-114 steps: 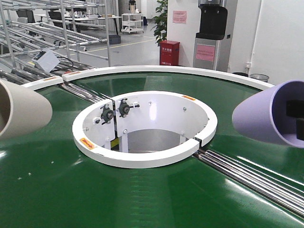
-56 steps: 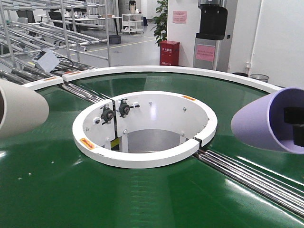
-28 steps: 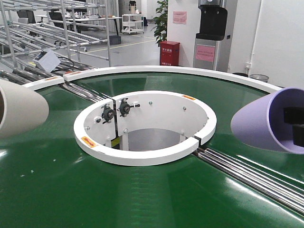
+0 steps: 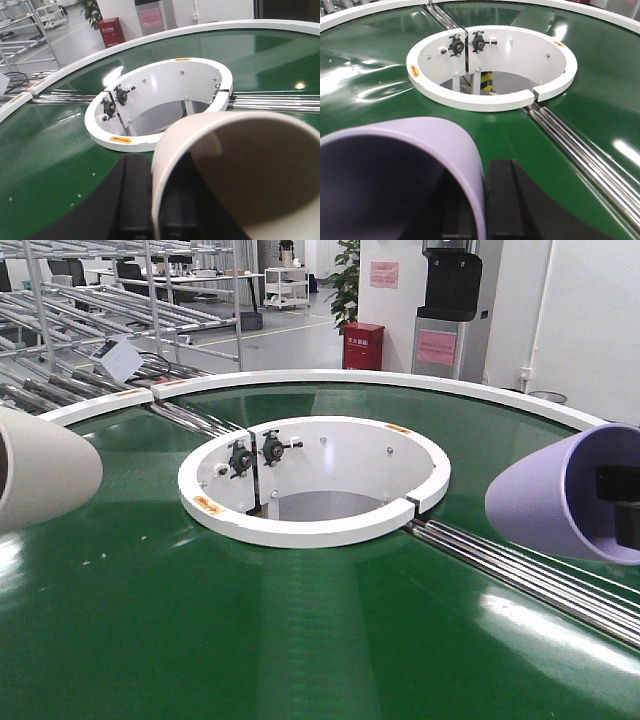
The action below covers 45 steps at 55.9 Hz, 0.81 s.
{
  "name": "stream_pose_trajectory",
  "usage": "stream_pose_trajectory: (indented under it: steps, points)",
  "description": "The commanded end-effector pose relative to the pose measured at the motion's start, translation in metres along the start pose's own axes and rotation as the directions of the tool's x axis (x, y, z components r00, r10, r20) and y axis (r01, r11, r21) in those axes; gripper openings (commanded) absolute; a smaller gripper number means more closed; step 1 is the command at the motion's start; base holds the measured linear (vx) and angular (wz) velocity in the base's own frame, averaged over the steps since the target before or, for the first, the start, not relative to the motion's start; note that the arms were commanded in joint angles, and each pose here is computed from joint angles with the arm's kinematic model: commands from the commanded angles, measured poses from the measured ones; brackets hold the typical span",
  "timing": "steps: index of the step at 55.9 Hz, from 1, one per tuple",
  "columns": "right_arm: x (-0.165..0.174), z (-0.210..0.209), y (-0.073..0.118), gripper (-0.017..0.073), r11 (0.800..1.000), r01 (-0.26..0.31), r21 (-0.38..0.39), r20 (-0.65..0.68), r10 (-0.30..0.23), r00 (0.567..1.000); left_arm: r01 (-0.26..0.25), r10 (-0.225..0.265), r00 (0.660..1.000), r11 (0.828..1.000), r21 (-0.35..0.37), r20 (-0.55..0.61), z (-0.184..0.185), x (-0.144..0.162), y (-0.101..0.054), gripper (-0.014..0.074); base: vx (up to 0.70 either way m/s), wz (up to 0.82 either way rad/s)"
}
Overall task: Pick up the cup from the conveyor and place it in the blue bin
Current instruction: 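Drive away from the conveyor toward the cart holding both cups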
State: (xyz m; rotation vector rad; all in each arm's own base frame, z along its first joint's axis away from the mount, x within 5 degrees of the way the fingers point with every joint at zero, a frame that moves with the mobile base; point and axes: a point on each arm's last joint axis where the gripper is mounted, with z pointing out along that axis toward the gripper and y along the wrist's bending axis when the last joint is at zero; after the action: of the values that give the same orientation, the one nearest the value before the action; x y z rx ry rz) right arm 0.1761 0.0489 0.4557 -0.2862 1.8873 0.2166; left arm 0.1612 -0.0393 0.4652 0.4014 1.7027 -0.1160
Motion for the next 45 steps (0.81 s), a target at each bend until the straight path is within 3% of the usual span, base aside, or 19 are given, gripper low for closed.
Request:
stream_pose_trajectory:
  steps: [1,22,45]
  points:
    - [-0.0171,-0.0103,-0.0007,-0.0009,1.000,0.002,0.013,0.130,-0.004,0.991,0.017,-0.014,0.993,1.000,-0.026,0.115,-0.0078,-0.0160,0.0019,0.0000,-0.27,0.02]
    - [-0.0171,-0.0103,-0.0007,-0.0009,1.000,0.002,0.013,0.130,-0.004,0.991,0.017,-0.013,0.993,1.000,-0.026,0.119,-0.0090,-0.0163,0.0018,0.0000,-0.26,-0.14]
    - [-0.0172,-0.0103,-0.0007,-0.0009,1.000,0.002,0.013,0.132,-0.004,0.991,0.016,-0.013,0.993,1.000,-0.027,0.120,-0.0093,-0.0165,0.0018,0.0000,-0.17,-0.43]
